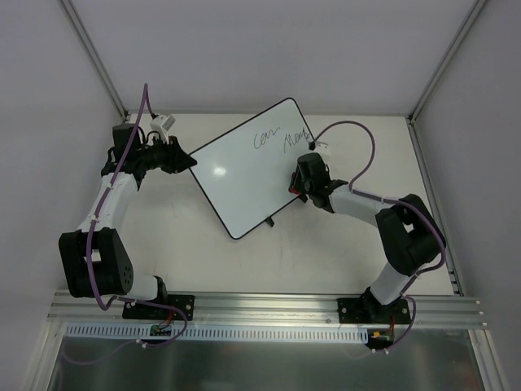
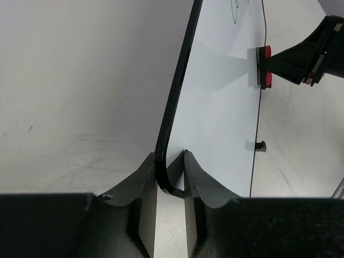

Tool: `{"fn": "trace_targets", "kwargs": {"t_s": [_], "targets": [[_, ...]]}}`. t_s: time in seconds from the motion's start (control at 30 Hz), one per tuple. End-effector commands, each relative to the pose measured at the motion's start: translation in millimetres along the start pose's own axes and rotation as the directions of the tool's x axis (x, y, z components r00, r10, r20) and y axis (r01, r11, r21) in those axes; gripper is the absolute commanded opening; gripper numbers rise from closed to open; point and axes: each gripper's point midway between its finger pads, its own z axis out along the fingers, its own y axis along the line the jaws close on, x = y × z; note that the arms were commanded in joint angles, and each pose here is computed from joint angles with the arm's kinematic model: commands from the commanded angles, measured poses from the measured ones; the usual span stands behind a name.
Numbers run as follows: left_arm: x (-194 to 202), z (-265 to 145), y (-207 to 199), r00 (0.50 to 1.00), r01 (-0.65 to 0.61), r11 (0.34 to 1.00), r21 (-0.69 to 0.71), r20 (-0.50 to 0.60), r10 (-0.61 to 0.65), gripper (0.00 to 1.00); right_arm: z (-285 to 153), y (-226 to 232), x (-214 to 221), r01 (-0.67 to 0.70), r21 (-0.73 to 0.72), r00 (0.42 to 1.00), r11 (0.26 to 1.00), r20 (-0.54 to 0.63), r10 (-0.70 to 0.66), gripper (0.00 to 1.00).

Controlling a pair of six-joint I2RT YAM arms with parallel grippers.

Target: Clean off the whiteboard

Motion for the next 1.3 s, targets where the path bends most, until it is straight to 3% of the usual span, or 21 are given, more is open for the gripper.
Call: {"fn": "trace_targets", "kwargs": {"t_s": [0.0, 0.23, 0.4, 0.57, 1.0, 1.27], "targets": [[-2.4, 6.5, -9.6, 0.993, -0.119, 0.992, 0.04, -0.006, 0.12, 0.0, 7.7, 47.3, -15.7, 0.077, -0.095, 0.997, 0.992, 0.027, -0.074, 0.0], [-2.1, 5.9, -10.0, 0.992, -0.125, 0.992, 0.036, -0.007, 0.125, 0.0, 7.5, 123.9, -27.2, 0.203, -0.249, 0.979, 0.947, 0.074, -0.191, 0.0], [-1.9, 5.5, -10.3, 0.992, -0.125, 0.991, 0.037, -0.008, 0.125, 0.0, 8.7, 141.5, -32.6, 0.245, -0.27, 0.969, 0.931, 0.095, -0.228, 0.0], [-1.3, 5.3, -9.3, 0.992, -0.129, 0.991, 0.031, -0.01, 0.129, 0.0, 13.2, 124.4, -42.0, 0.244, -0.202, 0.968, 0.948, 0.105, -0.227, 0.0], [-1.5, 4.8, -9.0, 0.991, -0.133, 0.991, 0.031, -0.01, 0.133, 0.0, 19.1, 11.4, -44.8, 0.107, 0.05, 0.993, 0.993, 0.042, -0.109, 0.0], [-1.6, 3.3, -13.0, 0.99, -0.143, 0.989, 0.043, -0.007, 0.144, 0.0, 18.2, 9.3, -53.8, 0.168, 0.014, 0.985, 0.986, 0.028, -0.168, 0.0]]}}
